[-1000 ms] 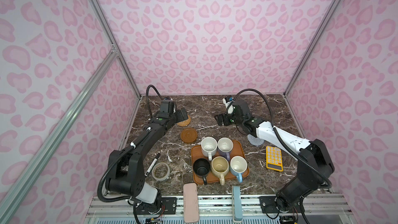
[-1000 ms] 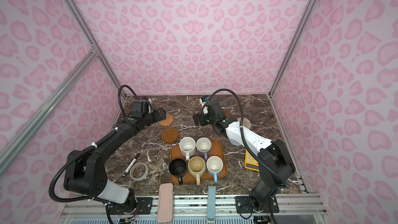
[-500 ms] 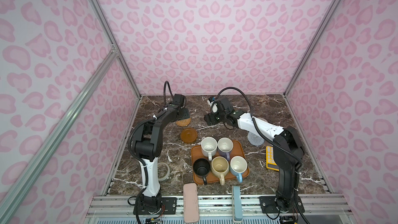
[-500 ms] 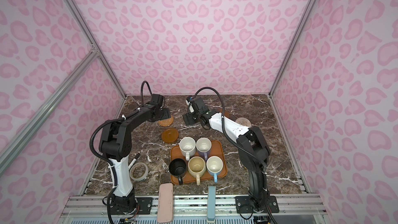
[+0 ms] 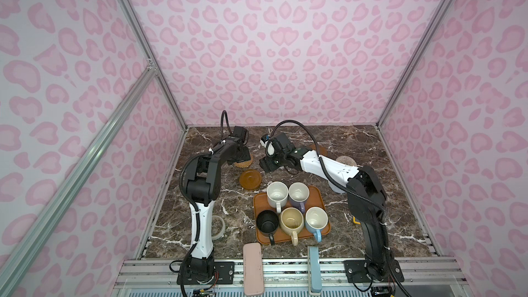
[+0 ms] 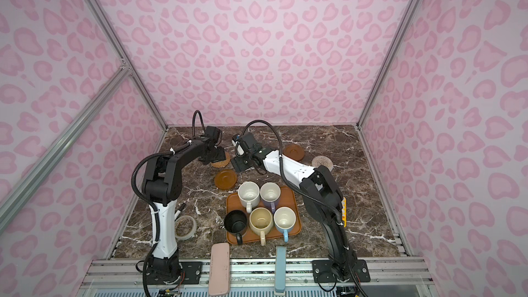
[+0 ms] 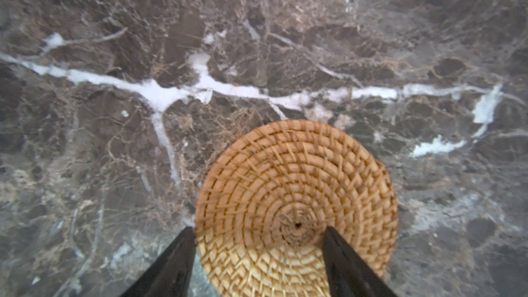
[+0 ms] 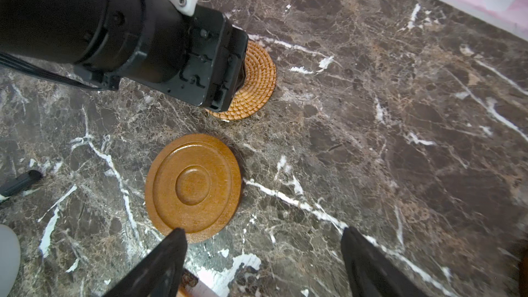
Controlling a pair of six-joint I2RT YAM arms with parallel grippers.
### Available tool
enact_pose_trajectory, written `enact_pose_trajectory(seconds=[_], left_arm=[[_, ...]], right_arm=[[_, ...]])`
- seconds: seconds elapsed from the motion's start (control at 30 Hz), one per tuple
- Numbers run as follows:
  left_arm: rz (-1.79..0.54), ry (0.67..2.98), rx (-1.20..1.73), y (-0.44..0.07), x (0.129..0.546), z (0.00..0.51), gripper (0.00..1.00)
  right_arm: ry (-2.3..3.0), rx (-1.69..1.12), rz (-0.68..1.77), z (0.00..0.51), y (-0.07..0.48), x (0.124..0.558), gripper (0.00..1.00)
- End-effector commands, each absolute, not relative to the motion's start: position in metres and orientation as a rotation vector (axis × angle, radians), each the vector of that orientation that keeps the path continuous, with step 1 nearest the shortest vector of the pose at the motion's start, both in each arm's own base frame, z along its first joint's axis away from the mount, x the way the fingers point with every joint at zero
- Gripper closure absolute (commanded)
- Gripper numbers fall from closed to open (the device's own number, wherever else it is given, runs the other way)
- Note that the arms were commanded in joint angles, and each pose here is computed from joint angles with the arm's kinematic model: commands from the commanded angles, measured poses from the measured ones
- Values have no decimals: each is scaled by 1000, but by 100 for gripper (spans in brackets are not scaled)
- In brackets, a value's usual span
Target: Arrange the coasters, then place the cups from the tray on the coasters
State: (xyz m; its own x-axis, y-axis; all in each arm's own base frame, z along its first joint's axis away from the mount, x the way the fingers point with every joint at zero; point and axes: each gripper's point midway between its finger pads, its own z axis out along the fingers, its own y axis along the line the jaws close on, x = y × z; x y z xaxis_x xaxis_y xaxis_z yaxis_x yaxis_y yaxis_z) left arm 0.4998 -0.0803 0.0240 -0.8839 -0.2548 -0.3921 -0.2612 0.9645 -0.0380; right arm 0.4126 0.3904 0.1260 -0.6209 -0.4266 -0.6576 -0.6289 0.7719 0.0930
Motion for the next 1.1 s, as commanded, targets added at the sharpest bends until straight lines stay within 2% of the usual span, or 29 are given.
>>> enact_pose_trajectory(seconds=[0.0,0.23,0.37,0.67,0.8,1.07], left_arm=[[42,2754,-420,-69,483,20,30],[-16,2747,-446,-64,472,20,30],[-153,2703,-460,-71,478,27,27],[-435,2552,-470,-83,494,80,20],[-386,2505,-508,-68,479,99,19],[-464,2435,-571,-49,436,108,20]], right_arm=[[2355,-829,394,116,394,407,13],[2382,-878,350,99,408,407,16],[2398,-913,318,86,416,408,17],[2461,-986,270,59,429,407,24],[2464,-1026,244,50,436,403,24],[2503,-1070,182,28,438,402,29]])
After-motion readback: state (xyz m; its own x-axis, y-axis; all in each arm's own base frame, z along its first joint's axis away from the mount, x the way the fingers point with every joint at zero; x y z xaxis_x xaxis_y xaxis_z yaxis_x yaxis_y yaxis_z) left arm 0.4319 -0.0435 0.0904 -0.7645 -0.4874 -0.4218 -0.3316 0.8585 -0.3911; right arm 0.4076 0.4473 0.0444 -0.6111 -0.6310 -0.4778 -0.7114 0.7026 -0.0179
